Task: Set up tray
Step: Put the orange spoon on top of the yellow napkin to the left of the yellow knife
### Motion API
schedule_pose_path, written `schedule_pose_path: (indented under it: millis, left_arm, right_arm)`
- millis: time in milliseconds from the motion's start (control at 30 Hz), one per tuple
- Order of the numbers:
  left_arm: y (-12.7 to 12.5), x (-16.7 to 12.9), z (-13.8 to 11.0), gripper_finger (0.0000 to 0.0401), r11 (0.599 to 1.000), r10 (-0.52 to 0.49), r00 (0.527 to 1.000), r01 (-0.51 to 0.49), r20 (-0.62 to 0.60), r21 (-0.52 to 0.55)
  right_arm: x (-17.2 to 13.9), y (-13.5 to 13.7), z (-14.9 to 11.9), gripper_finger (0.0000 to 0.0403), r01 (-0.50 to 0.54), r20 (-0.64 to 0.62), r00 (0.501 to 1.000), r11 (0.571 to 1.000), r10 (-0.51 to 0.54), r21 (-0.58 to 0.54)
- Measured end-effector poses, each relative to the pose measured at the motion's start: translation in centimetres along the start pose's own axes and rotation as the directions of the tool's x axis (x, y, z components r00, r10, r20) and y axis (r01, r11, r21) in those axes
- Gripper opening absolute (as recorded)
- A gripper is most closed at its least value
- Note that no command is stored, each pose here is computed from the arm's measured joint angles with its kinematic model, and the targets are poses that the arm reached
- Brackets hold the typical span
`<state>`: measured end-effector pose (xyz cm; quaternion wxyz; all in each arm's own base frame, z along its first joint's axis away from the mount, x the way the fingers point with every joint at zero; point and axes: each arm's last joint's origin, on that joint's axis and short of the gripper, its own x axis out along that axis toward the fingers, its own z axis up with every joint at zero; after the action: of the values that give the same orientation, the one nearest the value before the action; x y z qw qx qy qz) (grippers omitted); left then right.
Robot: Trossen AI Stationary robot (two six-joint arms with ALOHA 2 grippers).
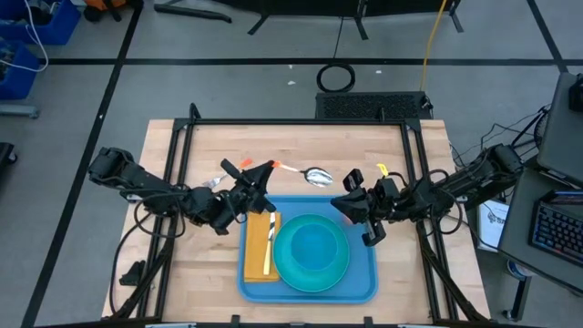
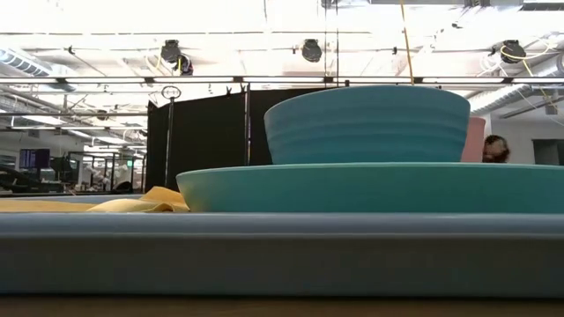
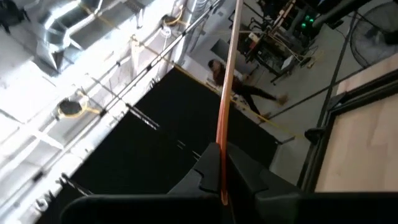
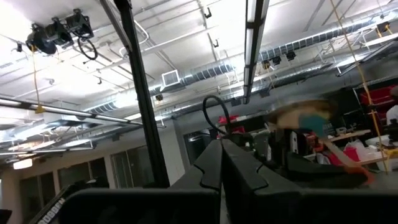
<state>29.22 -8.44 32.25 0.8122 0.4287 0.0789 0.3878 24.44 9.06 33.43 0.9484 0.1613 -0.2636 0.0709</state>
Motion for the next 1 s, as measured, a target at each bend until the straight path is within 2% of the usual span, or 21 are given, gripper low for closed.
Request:
schedule_pose_path:
  millis: [233, 400, 767, 900, 1000]
  left_arm:
    - [0.0, -0.7, 0.1, 0.0006, 0.991, 0.010, 0.997, -0.020, -0.083, -0.132]
    - [-0.1, -1.5, 0.2, 0.0006, 0.981, 0.017, 0.986, -0.048, -0.167, -0.187]
    - [-1.6, -4.9, -0.7, 0.0006, 0.923, -0.007, 0.961, -0.101, -0.278, -0.372]
    - [-2.4, -7.2, -1.5, 0.0006, 0.855, -0.051, 0.970, -0.081, -0.238, -0.512]
    - [-3.2, -8.5, -2.5, 0.0006, 0.773, -0.075, 0.974, -0.078, -0.212, -0.630]
  right_arm:
    - [-0.1, 0.4, -0.3, 0.0014, -0.011, -0.027, 1.000, 0.988, 0.007, -0.157]
    - [-0.5, 1.3, -1.4, 0.0032, -0.067, -0.133, 0.991, 0.953, 0.028, -0.296]
    - [-1.6, 2.4, -3.9, 0.0035, -0.193, -0.383, 0.923, 0.903, 0.035, -0.384]
    - [-2.2, 2.4, -4.9, 0.0034, -0.240, -0.480, 0.877, 0.883, 0.019, -0.403]
    - [-2.5, 2.2, -5.4, 0.0034, -0.268, -0.537, 0.844, 0.867, 0.000, -0.420]
